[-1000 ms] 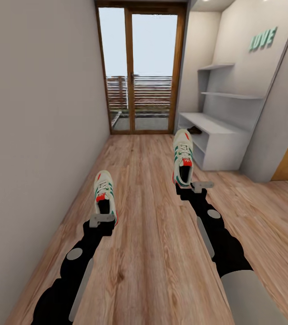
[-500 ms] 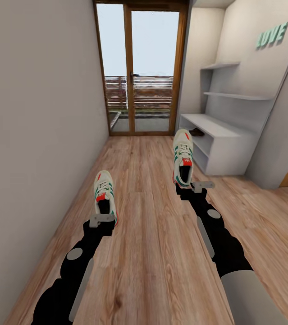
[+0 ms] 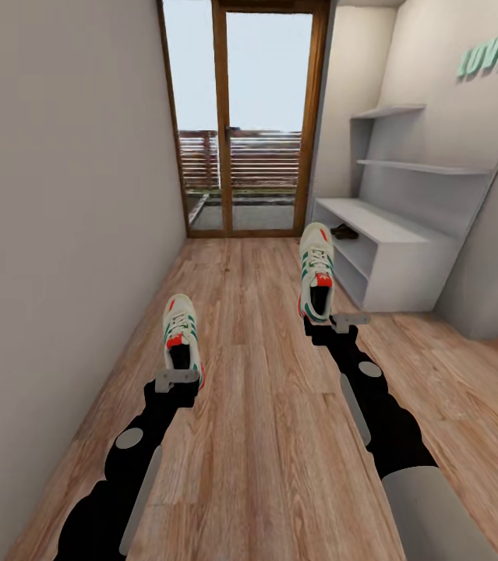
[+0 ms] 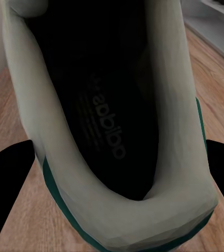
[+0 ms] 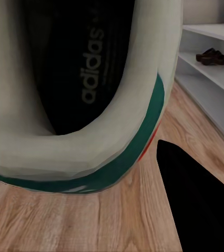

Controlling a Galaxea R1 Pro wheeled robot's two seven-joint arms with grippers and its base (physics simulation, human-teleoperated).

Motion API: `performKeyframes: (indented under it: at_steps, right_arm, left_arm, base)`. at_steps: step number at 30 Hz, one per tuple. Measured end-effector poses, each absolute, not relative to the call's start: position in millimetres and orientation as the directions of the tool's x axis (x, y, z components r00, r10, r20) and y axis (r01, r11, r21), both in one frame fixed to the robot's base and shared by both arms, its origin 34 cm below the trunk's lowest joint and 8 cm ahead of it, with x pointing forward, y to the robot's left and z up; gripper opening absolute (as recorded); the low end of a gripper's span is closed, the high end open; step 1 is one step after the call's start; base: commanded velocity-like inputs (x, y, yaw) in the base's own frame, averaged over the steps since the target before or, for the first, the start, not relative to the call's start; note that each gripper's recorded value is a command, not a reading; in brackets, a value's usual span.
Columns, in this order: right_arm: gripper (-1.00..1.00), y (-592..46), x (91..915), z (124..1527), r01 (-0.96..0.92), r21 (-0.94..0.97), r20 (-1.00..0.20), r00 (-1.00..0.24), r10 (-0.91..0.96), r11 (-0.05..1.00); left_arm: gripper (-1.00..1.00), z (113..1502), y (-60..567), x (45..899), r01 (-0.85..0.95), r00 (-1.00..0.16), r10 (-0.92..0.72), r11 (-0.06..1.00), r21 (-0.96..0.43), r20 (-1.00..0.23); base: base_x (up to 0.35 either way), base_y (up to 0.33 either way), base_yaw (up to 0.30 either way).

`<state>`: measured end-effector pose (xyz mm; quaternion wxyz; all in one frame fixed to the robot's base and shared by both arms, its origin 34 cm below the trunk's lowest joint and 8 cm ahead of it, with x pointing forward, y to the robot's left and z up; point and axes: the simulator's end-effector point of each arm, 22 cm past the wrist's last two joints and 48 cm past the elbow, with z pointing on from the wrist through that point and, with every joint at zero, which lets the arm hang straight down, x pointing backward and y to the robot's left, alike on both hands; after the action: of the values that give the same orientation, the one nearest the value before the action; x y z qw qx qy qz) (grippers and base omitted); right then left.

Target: Pick up the two gym shoes and the two sandals from the corridor floor and place them onto the hallstand (shoe rack) in the corridor, making sure they are on the rack and not on the floor. Arrange them so the two gym shoes are next to each other and the two sandals are next to each other.

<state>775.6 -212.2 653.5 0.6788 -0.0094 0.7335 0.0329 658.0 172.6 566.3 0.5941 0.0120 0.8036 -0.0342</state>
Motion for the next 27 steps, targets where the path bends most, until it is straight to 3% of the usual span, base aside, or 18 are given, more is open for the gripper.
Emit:
performKeyframes:
  at_steps: [27]
  right_arm:
    - [-1.00, -212.0, 775.5, 653.6, -0.059, 0.036, -0.996, -0.078, 0.031, 0.998]
  left_arm:
    - [-1.00, 566.3, 172.6, 658.0, 0.060, -0.294, -0.022, 0.997, -0.041, -0.956]
  base:
    - [0.345, 0.000, 0.000]
